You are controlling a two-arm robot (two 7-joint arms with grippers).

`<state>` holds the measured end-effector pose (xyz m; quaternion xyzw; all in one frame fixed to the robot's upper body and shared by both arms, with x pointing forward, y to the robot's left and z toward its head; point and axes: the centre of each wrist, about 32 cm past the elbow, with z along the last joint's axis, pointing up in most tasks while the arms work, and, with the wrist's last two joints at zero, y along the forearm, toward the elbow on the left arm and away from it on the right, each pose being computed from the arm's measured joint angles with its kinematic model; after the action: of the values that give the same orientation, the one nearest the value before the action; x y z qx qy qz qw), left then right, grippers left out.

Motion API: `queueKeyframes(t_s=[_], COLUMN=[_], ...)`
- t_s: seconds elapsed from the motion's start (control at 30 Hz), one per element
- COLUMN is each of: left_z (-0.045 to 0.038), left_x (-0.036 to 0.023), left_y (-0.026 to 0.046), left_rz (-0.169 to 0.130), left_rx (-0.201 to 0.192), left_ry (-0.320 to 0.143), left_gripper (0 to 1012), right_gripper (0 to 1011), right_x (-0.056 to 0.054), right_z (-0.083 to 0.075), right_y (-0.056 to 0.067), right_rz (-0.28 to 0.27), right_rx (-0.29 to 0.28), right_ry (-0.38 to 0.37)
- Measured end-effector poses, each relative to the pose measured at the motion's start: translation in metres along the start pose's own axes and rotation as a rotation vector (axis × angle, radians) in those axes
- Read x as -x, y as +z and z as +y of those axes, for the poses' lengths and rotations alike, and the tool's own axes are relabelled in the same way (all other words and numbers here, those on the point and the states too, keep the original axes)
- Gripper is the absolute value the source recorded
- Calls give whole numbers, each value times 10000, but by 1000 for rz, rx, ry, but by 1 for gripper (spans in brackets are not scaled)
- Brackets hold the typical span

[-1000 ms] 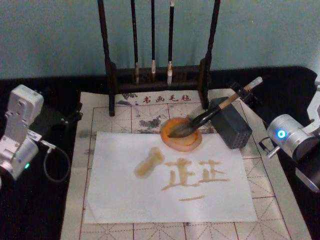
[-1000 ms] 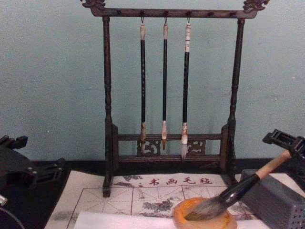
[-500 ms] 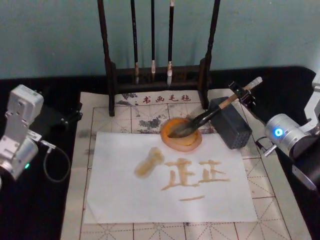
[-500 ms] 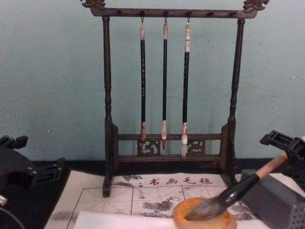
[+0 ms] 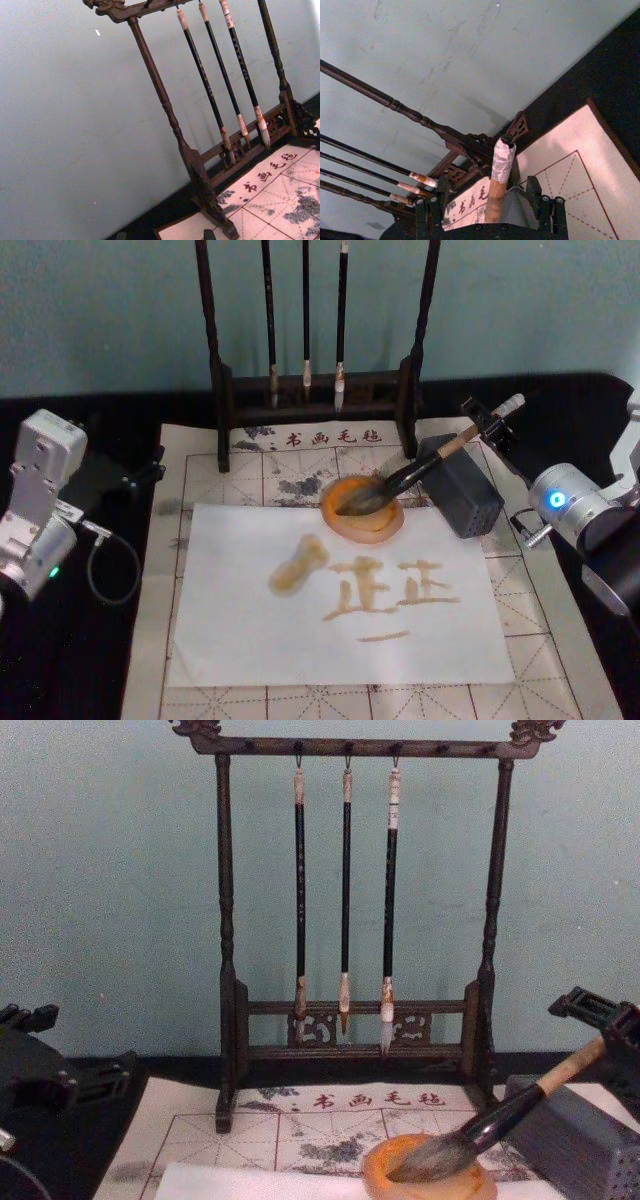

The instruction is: Pick up the brush from the inkstone, write on the paper, then place the brush back to its original position.

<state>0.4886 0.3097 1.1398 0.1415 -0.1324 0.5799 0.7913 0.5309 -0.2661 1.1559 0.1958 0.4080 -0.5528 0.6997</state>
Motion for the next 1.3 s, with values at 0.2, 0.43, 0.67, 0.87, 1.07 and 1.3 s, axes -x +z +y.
queueKeyframes(t_s=[0.2, 0.43, 0.67, 0.87, 1.07, 1.3], left_z=[0, 0, 0, 0, 0, 0], left_x=[0, 0, 0, 0, 0, 0], left_y=[0, 0, 0, 0, 0, 0], left_rz=[0, 0, 0, 0, 0, 0], left_rx=[0, 0, 0, 0, 0, 0], left_ry=[0, 0, 0, 0, 0, 0], left_gripper=[1001, 1001, 1001, 1001, 1001, 1001], right_gripper=[1002, 1002, 983, 847, 687, 440], right_x=[3, 0, 0, 0, 0, 0], right_z=[9, 7, 5, 4, 3, 3], right_y=[6, 5, 6, 5, 4, 6], right_rz=[-5, -3, -3, -2, -2, -2], right_rx=[0, -1, -1, -1, -1, -1], right_ry=[-2, -2, -2, -1, -1, -1])
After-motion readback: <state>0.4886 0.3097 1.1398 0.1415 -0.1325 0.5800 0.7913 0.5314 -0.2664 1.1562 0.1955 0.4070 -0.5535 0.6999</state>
